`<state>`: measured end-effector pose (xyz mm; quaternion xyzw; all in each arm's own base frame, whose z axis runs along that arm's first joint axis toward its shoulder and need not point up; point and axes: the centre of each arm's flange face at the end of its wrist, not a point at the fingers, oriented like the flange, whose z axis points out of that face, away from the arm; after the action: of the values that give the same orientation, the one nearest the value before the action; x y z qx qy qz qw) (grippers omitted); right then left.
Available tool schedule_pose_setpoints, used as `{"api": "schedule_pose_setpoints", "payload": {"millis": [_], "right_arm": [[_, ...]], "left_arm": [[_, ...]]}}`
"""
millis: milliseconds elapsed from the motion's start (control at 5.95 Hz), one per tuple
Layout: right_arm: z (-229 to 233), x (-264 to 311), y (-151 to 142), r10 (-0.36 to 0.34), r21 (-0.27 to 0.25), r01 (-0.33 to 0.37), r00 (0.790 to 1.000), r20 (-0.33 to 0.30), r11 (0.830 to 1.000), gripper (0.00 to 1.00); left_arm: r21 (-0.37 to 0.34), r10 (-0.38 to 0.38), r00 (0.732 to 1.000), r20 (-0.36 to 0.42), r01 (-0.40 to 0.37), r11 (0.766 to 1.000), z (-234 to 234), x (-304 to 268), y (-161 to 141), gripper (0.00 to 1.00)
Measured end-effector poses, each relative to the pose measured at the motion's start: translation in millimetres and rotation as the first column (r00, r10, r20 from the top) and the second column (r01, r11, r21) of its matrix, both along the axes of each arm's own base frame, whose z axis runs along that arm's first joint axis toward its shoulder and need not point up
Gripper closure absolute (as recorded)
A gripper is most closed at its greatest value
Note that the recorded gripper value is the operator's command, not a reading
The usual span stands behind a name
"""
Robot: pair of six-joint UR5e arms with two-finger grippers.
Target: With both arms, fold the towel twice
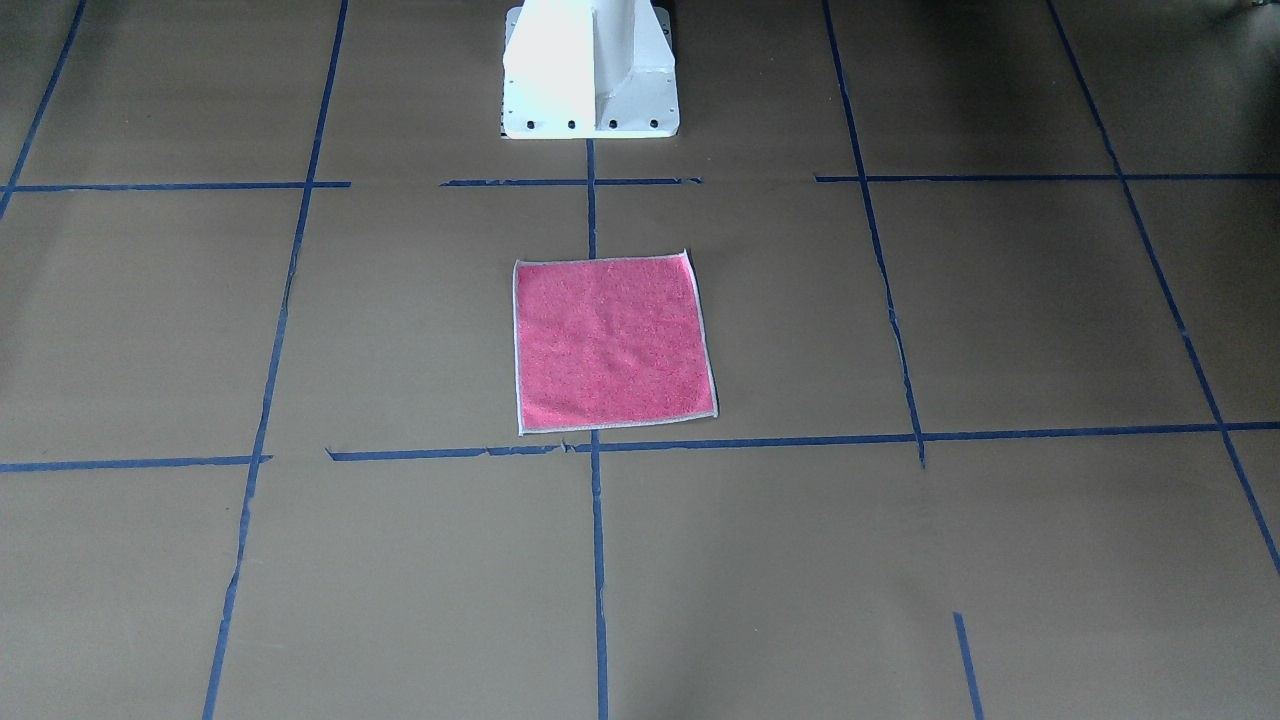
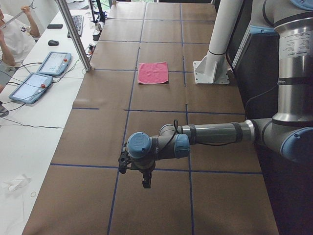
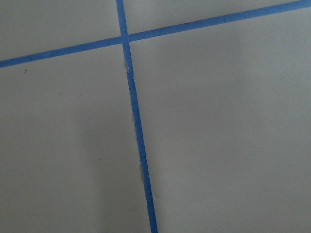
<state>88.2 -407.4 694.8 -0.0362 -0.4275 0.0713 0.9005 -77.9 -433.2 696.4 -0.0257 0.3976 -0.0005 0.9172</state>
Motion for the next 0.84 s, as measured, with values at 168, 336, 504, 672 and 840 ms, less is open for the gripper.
{"api": "schedule_pose_setpoints", "payload": {"millis": [168,336,504,672,840], "right_arm": [[-4.1,1.3,-2.2,0.006,0.005,-0.006,1.0,0.001,1.0,0.0],[-9.3,1.7,-4.7,0.01,0.012,-0.01,1.0,0.002,1.0,0.0],[-11.9,1.8,-5.4,0.012,0.015,-0.012,1.0,0.003,1.0,0.0],[-13.0,2.0,-5.7,0.014,0.017,-0.014,1.0,0.003,1.0,0.0],[-13.3,2.2,-5.4,0.014,0.016,-0.015,1.0,0.002,1.0,0.0]], "left_arm": [[0.001,0.0,1.0,0.0,0.0,1.0,-0.4,0.0,-0.1,0.0],[0.001,-0.001,1.0,0.0,0.001,1.0,-0.7,0.0,-0.1,0.0],[0.0,-0.001,1.0,0.0,0.001,1.0,-0.6,0.0,-0.1,0.0],[0.0,-0.002,1.0,0.0,0.002,1.0,-0.9,0.0,-0.2,0.0],[0.002,-0.003,1.0,0.0,0.003,1.0,-2.8,0.0,-0.6,0.0]]}}
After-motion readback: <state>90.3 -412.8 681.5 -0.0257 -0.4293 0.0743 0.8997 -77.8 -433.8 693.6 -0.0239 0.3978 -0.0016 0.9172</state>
